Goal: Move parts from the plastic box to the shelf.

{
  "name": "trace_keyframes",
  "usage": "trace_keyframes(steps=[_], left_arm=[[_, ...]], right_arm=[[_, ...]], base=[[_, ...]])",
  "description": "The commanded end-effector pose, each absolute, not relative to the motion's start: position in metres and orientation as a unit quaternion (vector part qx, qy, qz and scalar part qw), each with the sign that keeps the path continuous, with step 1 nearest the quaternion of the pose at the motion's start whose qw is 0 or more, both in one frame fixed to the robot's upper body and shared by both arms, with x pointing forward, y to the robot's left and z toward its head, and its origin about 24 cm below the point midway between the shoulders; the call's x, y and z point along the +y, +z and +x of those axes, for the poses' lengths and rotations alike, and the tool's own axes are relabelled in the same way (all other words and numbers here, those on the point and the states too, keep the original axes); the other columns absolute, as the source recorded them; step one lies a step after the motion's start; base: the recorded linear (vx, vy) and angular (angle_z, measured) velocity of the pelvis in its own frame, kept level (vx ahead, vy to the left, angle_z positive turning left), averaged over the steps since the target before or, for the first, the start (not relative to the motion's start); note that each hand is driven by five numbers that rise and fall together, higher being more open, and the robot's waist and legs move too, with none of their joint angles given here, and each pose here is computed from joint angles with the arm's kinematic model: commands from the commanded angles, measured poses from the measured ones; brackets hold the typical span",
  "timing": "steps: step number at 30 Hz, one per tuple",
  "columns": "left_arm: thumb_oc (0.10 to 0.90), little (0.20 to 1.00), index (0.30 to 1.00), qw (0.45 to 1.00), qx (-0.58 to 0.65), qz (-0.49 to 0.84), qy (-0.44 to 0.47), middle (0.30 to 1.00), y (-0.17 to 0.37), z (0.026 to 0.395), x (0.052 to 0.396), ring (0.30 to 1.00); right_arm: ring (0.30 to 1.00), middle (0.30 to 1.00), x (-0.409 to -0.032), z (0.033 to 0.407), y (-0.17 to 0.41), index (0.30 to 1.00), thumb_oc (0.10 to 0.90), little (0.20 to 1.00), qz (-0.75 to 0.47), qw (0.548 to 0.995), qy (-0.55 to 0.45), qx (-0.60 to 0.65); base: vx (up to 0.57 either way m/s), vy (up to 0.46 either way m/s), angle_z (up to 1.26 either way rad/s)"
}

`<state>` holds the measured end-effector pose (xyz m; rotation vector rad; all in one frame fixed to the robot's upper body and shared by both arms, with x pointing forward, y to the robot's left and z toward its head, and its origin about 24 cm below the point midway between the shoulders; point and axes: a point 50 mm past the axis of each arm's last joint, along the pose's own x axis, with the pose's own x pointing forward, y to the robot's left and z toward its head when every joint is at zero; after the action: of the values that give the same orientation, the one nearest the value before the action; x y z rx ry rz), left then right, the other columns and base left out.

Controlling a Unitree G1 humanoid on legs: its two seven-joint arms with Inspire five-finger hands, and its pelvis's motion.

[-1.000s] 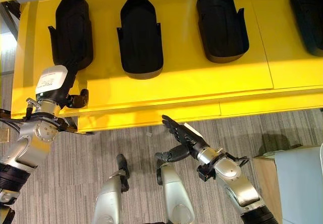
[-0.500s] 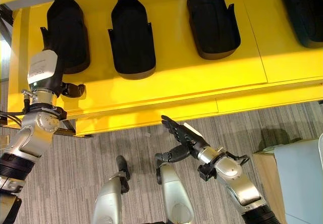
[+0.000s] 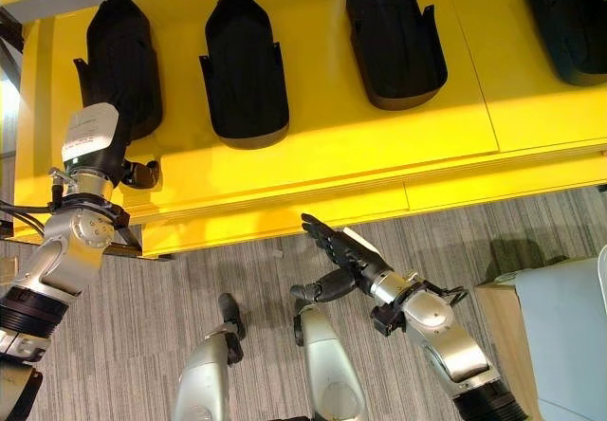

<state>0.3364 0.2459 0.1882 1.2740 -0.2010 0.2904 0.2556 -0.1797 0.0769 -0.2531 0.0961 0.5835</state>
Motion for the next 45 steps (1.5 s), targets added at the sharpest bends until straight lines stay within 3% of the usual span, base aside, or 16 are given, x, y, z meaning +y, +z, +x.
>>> trace_keyframes(steps=[1, 45], left_arm=[[0.9, 1.0, 1.0, 0.783, -0.09, 0.6, 0.138, 1.0, 0.191, 0.342, 0.243, 1.0], [0.9, 1.0, 1.0, 0.789, -0.038, 0.605, 0.096, 1.0, 0.151, 0.32, 0.249, 1.0]], right_arm=[[1.0, 1.0, -0.164, 0.26, 0.116, 1.0, 0.9, 1.0, -0.125, 0.938, 0.319, -0.06], [1.0, 1.0, -0.173, 0.257, 0.113, 1.0, 0.9, 1.0, -0.126, 0.943, 0.302, -0.058]], base=[[0.0, 0.0, 0.0], [0.0, 0.0, 0.0]])
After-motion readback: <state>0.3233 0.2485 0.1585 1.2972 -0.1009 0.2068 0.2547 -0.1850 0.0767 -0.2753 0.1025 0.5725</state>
